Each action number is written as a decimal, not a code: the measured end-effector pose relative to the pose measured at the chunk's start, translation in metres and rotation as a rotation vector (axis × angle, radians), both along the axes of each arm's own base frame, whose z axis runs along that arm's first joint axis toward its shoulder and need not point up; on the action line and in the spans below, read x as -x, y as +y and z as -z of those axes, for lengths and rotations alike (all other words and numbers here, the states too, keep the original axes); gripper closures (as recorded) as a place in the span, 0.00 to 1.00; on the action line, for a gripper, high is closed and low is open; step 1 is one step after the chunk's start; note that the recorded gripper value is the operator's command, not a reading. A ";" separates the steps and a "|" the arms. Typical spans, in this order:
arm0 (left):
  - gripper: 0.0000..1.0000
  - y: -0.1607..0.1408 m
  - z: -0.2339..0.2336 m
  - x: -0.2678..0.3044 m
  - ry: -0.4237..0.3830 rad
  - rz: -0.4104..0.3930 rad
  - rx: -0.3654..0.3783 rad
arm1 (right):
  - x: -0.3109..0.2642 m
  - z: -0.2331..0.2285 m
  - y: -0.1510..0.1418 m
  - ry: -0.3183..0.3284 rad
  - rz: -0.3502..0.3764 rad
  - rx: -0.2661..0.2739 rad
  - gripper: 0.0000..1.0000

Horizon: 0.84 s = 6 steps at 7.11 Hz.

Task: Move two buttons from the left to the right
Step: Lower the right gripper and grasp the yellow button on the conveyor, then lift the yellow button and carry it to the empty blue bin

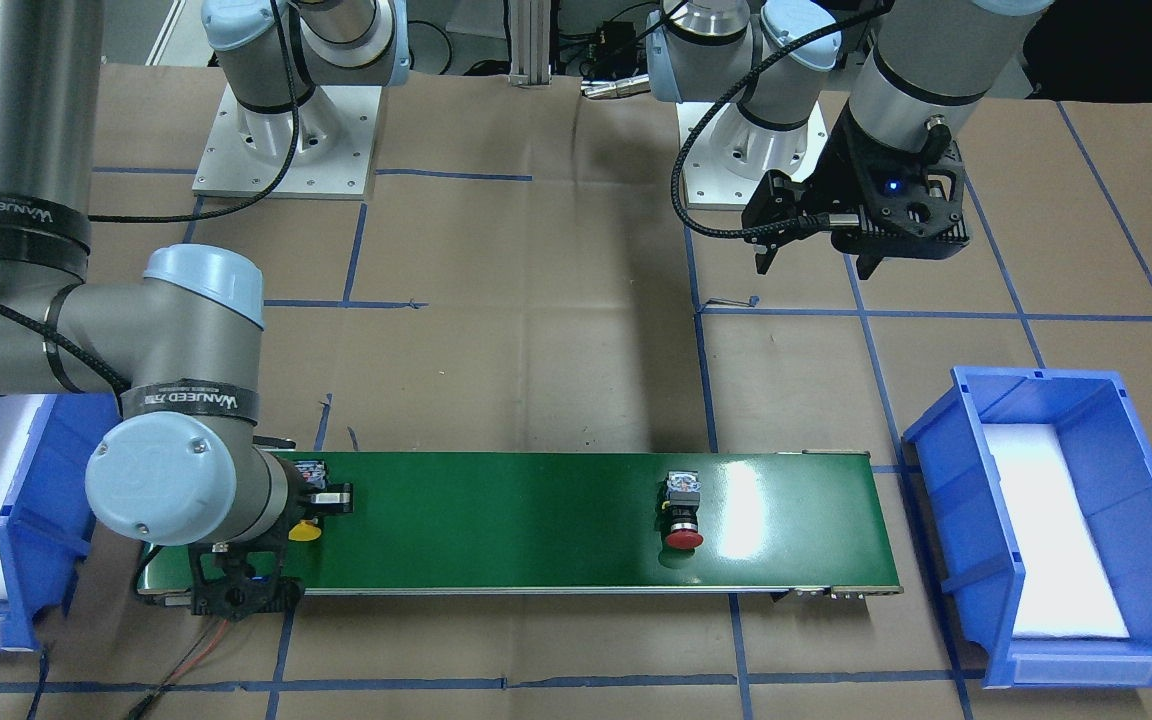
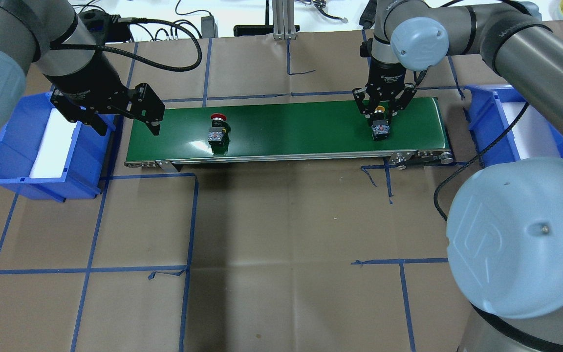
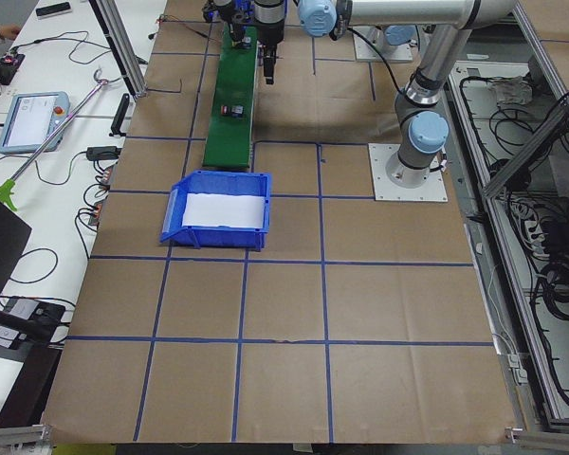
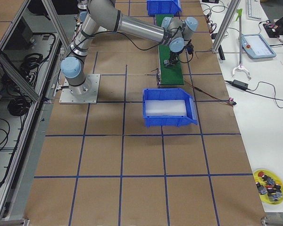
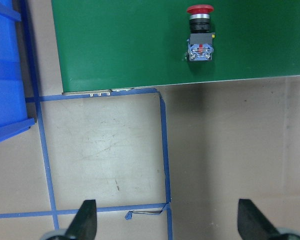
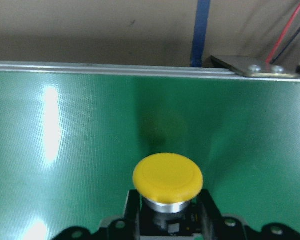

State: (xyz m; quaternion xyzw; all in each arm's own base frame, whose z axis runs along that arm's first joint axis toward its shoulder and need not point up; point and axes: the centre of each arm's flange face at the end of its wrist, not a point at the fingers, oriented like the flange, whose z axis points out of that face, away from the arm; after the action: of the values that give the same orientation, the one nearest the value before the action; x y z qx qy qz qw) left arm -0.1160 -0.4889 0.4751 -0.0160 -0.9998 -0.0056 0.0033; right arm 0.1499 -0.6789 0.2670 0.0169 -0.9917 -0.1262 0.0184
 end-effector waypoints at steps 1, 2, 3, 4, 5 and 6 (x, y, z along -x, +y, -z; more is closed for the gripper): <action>0.00 0.000 0.000 0.000 0.000 -0.011 0.000 | 0.018 -0.023 -0.008 0.001 0.018 -0.001 0.96; 0.00 0.000 0.000 0.000 0.000 -0.016 0.000 | 0.037 -0.050 -0.017 -0.003 0.028 0.012 0.96; 0.00 0.000 0.000 0.000 0.000 -0.016 -0.001 | 0.061 -0.079 -0.026 -0.011 0.027 0.041 0.96; 0.00 0.000 0.001 0.000 0.001 -0.016 -0.001 | 0.097 -0.100 -0.034 -0.024 0.010 0.071 0.97; 0.00 0.000 0.001 0.000 0.001 -0.016 -0.001 | 0.141 -0.113 -0.038 -0.038 -0.018 0.090 0.97; 0.00 0.000 0.000 0.000 0.001 -0.016 -0.001 | 0.190 -0.121 -0.037 -0.052 -0.050 0.103 0.97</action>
State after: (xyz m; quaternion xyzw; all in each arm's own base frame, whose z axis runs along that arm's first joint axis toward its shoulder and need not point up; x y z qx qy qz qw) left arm -0.1161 -0.4894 0.4747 -0.0080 -0.9999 -0.0059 0.0038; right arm -0.0403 -0.7157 0.3880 0.0438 -0.9963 -0.0742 -0.0036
